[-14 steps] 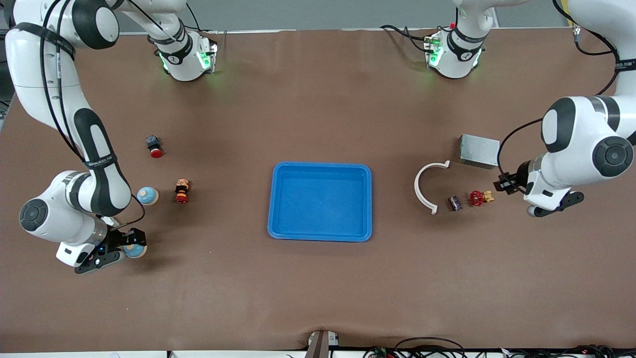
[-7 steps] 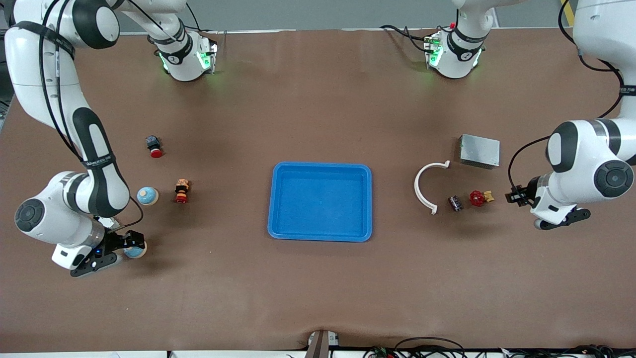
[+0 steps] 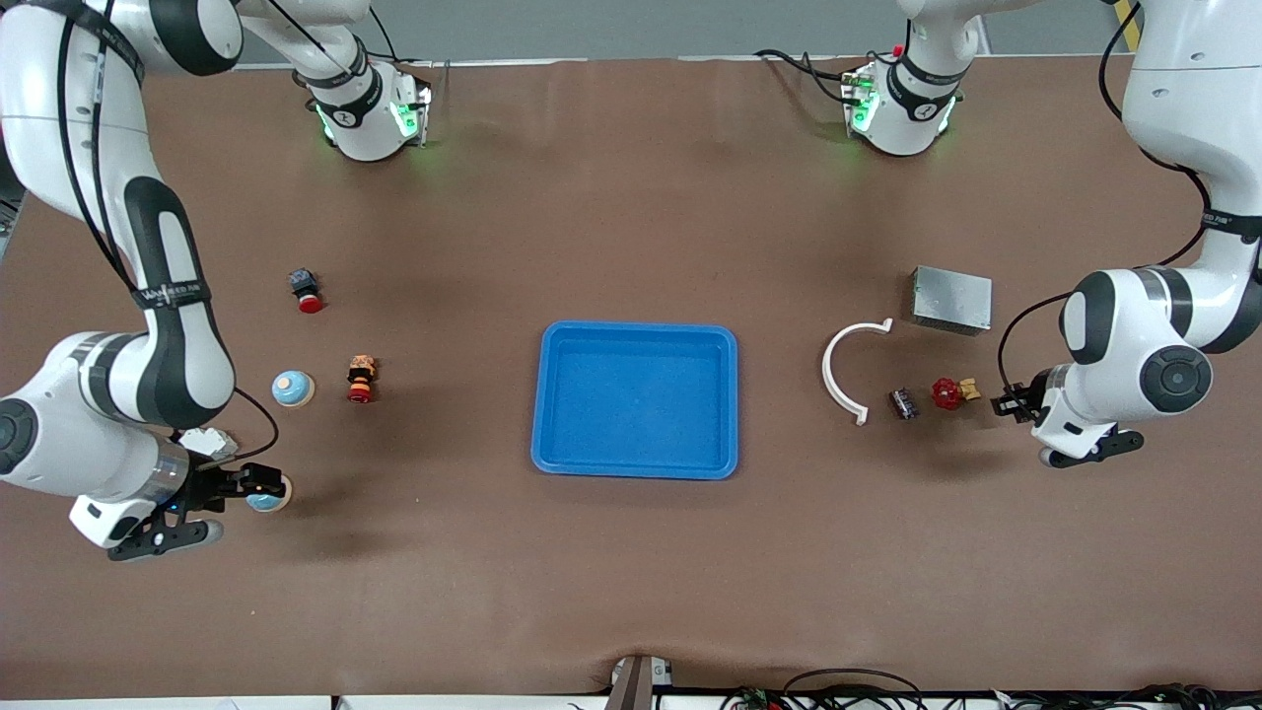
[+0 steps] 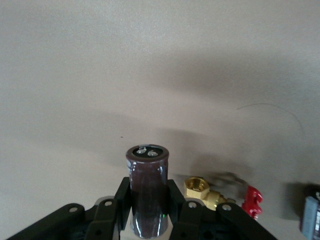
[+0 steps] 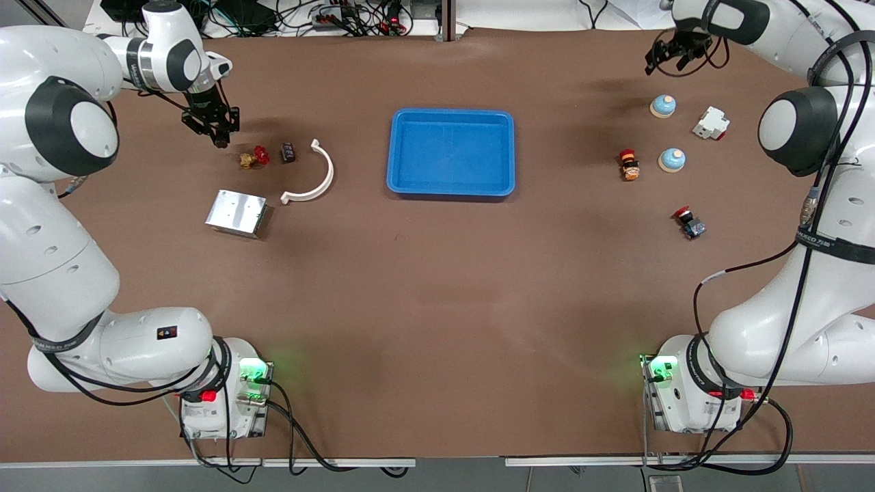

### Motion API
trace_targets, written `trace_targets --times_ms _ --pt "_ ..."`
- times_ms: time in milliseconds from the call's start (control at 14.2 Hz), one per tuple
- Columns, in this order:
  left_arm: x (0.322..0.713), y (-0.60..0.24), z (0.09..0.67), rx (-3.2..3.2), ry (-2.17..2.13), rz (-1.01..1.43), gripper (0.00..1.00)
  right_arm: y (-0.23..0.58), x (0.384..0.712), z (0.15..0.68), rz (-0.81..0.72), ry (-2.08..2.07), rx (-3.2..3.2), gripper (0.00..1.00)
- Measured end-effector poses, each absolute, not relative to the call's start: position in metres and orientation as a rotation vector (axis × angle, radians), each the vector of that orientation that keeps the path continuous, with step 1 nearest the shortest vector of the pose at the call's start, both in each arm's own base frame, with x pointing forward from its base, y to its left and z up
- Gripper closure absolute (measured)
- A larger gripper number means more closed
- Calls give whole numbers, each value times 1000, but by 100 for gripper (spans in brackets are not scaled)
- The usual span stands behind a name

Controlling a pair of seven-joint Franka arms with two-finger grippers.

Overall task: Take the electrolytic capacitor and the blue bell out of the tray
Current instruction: 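Lower the bell beside the white block and open the right gripper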

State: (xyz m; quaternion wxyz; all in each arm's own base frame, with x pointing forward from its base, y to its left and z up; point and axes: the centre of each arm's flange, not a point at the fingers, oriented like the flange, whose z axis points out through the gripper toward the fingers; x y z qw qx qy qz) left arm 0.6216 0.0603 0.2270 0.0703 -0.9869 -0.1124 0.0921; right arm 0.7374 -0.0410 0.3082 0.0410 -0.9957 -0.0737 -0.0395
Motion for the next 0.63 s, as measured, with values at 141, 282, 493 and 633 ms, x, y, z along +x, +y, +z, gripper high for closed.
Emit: trace_targets --times_ms 141,282,493,633 --pt "620 66 221 -2959 -323 256 67 -41 738 334 -166 -83 -3057 0" --pt "615 73 212 -2964 -328 237 67 -49 737 362 -213 -1 -3062 0" --pt "610 75 203 -2966 -329 247 67 -68 731 394 -246 52 -3064 0" --pt "610 75 198 -2968 -327 251 67 -78 730 395 -248 75 -3065 0"
